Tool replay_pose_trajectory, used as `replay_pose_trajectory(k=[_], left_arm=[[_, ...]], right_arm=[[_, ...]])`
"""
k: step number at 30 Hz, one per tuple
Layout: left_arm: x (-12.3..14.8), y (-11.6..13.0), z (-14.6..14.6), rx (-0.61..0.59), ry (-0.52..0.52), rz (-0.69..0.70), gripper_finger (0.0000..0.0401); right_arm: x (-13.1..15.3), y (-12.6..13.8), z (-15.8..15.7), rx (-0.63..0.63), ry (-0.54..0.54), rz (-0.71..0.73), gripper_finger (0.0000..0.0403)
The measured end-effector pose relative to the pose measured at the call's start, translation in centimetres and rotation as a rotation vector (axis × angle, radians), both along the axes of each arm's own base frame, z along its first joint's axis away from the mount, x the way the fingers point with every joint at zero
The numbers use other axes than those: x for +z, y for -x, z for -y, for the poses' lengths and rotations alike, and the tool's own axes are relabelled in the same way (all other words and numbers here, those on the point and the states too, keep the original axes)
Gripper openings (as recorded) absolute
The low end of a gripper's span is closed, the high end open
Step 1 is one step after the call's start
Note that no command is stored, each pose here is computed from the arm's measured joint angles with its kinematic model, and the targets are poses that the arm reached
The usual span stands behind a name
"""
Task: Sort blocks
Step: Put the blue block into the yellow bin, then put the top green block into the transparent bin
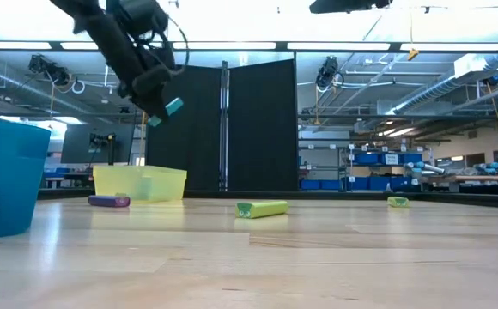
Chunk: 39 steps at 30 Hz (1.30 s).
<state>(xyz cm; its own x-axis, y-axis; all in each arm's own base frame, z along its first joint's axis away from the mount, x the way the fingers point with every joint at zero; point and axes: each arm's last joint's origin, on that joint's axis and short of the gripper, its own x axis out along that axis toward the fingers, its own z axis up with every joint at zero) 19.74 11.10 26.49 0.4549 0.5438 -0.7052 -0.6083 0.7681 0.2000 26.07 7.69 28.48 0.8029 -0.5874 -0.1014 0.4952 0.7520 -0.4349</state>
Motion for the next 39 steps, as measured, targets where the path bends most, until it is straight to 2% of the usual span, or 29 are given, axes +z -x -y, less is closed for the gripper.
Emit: replay_pose_trajectory(k=[4,8,18,24,31,39], left_arm=[[-0.7,1.1,-3.4,0.076,0.093,-0.005,0.0118],[-2.8,2.0,-6.0,0.152,0.198,-0.052,0.0118],[-7.6,1.6,-9.1,0.2,0.314,-0.194,0.0118],[-8.5,1.7,-9.7,0.213,0.328,-0.21,0.0119],[-8.4,1.6,-9.5,0.165,0.313,-0.235,0.0198],[-6.0,1.1,-8.1,0.086,0.225,-0.173,0.0184]], right_arm=[[-0.4,0.0,0.2,-0.006,-0.007,-0.028,0.0046],[-0.8,0.1,0.2,-0.01,-0.015,-0.053,0.0013],[-1.6,0.3,0.2,0.014,-0.096,-0.076,0.0021],[-1.9,0.4,0.2,0.028,-0.12,-0.089,0.0012],[-2.0,0.1,0.5,0.084,-0.194,-0.087,0.0037],[-2.1,0.1,0.9,0.07,-0.208,-0.088,0.0062]])
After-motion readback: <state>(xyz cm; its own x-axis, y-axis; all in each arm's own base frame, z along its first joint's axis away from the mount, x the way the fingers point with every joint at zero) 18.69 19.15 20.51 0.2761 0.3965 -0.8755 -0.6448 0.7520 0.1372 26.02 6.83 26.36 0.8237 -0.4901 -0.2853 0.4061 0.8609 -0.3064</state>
